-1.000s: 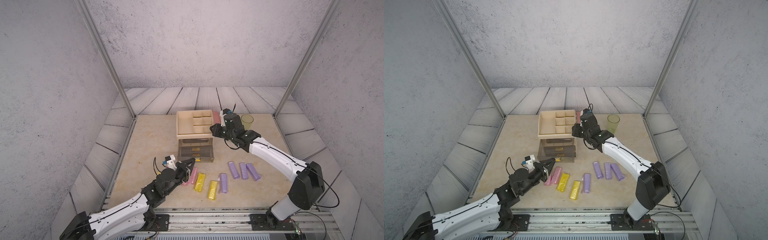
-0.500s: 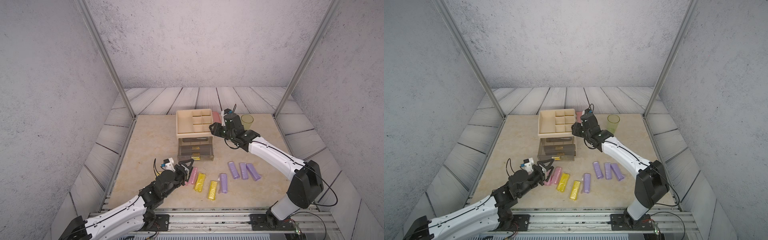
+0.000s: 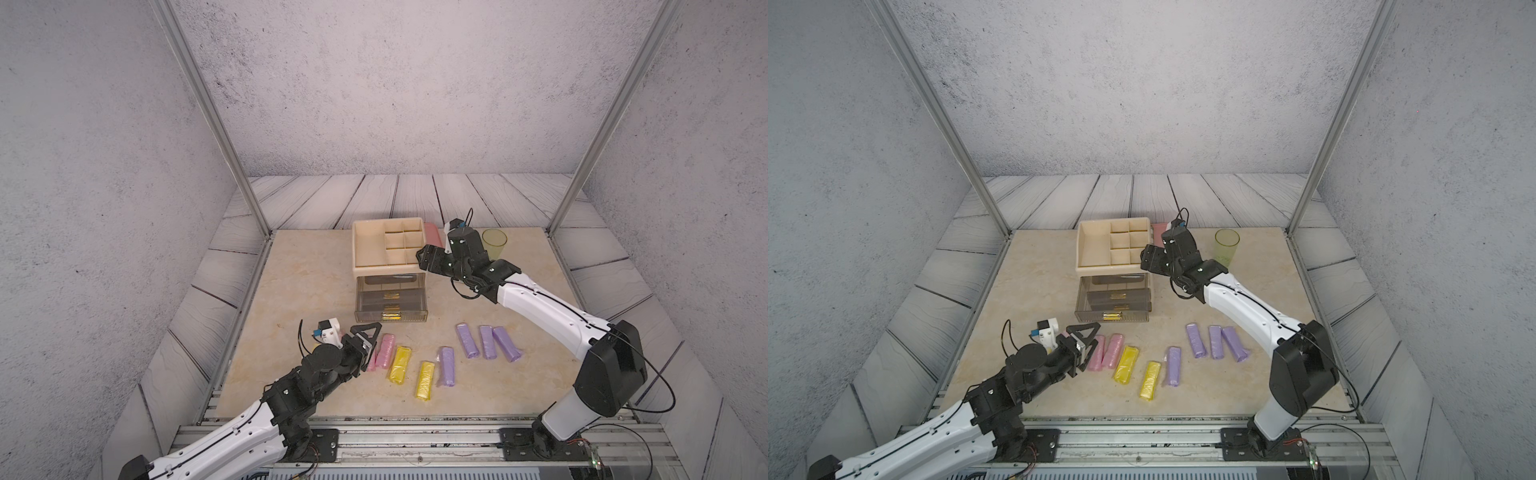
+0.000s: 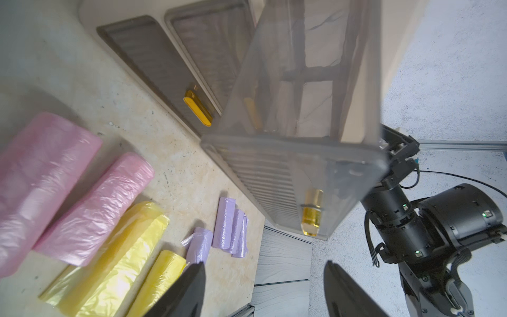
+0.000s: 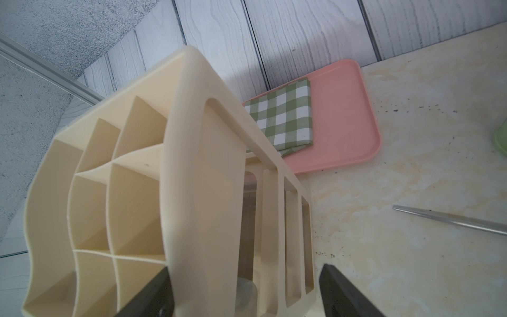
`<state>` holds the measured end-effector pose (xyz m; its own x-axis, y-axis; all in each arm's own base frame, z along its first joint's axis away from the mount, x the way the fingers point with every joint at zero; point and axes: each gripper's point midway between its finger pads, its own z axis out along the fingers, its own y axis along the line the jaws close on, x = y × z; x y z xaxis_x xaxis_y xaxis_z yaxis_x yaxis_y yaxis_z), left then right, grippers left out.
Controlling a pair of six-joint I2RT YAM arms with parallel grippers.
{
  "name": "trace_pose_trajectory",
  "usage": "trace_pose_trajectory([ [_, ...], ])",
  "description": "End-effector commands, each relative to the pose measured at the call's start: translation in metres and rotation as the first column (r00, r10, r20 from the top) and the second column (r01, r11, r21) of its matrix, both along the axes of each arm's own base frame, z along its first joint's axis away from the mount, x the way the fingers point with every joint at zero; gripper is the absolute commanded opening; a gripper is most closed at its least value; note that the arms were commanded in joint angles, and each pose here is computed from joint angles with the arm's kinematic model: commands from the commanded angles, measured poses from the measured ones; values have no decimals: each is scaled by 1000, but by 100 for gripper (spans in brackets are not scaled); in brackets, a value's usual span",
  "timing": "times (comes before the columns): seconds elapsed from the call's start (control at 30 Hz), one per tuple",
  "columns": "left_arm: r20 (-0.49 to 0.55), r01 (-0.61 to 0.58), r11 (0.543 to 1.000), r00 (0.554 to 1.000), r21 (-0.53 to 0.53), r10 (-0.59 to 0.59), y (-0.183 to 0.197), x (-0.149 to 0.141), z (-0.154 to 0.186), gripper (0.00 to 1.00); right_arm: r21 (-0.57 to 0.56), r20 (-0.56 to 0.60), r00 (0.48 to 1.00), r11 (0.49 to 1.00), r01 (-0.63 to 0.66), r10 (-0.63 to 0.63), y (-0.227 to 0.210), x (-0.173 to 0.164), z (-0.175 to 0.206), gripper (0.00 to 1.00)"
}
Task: Sort the rolls of trash bags by color and place them into the drawer
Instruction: Open the drawer in the storage box, then pick up the roll of trash bags from the center of the board.
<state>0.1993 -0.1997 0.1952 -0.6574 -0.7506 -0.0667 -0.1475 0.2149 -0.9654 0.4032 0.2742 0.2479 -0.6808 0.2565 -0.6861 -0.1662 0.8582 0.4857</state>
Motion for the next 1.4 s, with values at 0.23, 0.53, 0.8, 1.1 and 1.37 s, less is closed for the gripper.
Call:
trace_pose_trajectory([
  [0.23, 242, -60, 938, 970, 342, -27, 52, -14, 72, 72, -7, 145, 989, 1000, 20, -19, -29, -22, 69, 82],
  [0.53, 449, -241, 672, 881, 700, -152, 86, 0, 172, 88, -181, 146, 989, 983, 39, -12, -90, -71, 75, 70],
  [0.8, 426, -232, 600, 881, 765, -203, 95, 48, 207, 93, -281, -250, 962, 943, -180, 109, -107, -139, -19, 57],
  [1.1, 289, -160, 854, 957, 496, 12, 153, 130, 159, 84, -168, -536, 830, 944, -284, 154, -89, -190, -100, 49],
  [1.37, 173, -176, 904, 978, 391, 115, 186, 138, 96, 81, -193, -635, 759, 922, -337, 145, -66, -207, -150, 61],
])
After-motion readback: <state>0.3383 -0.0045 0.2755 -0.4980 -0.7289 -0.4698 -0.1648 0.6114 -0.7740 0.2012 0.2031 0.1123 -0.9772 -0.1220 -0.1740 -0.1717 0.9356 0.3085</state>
